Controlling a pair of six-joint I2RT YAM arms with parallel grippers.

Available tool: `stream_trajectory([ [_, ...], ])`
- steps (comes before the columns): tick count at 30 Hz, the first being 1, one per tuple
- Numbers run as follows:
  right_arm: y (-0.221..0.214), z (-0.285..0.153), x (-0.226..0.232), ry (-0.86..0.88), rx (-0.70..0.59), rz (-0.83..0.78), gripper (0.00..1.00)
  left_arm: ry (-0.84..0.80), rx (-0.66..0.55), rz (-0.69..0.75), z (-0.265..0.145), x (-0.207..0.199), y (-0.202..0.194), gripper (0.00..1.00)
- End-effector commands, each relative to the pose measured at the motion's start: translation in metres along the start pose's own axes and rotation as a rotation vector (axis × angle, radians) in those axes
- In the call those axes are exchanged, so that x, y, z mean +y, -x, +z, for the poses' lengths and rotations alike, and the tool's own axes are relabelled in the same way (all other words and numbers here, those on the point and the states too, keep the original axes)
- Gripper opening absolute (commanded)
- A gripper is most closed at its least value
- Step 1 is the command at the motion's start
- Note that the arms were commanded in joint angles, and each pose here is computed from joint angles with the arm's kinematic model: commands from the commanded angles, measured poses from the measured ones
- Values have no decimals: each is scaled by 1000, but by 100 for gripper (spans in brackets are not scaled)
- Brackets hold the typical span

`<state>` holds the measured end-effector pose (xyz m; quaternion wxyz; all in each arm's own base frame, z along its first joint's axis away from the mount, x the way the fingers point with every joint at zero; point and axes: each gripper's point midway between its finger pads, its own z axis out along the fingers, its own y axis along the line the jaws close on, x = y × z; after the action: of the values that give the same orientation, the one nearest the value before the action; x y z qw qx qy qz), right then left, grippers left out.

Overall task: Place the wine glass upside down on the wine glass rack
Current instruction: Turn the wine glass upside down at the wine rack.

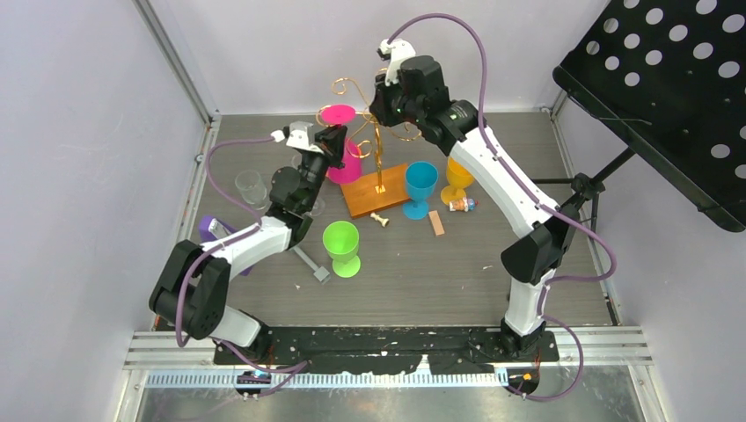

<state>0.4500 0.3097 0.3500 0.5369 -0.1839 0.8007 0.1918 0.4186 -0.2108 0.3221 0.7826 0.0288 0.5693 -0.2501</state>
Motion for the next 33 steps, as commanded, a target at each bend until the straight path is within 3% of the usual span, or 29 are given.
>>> stream_trajectory([
  [1, -32, -13, -27, -60, 116, 61, 6, 93, -141, 15, 1, 25, 32, 0],
  [21, -49, -20, -48, -95, 134, 74, 5, 73, -171, 14, -1, 25, 38, 0],
  [33, -51, -16, -47, -93, 139, 84, 6, -211, -173, 11, -22, -25, 41, 0],
])
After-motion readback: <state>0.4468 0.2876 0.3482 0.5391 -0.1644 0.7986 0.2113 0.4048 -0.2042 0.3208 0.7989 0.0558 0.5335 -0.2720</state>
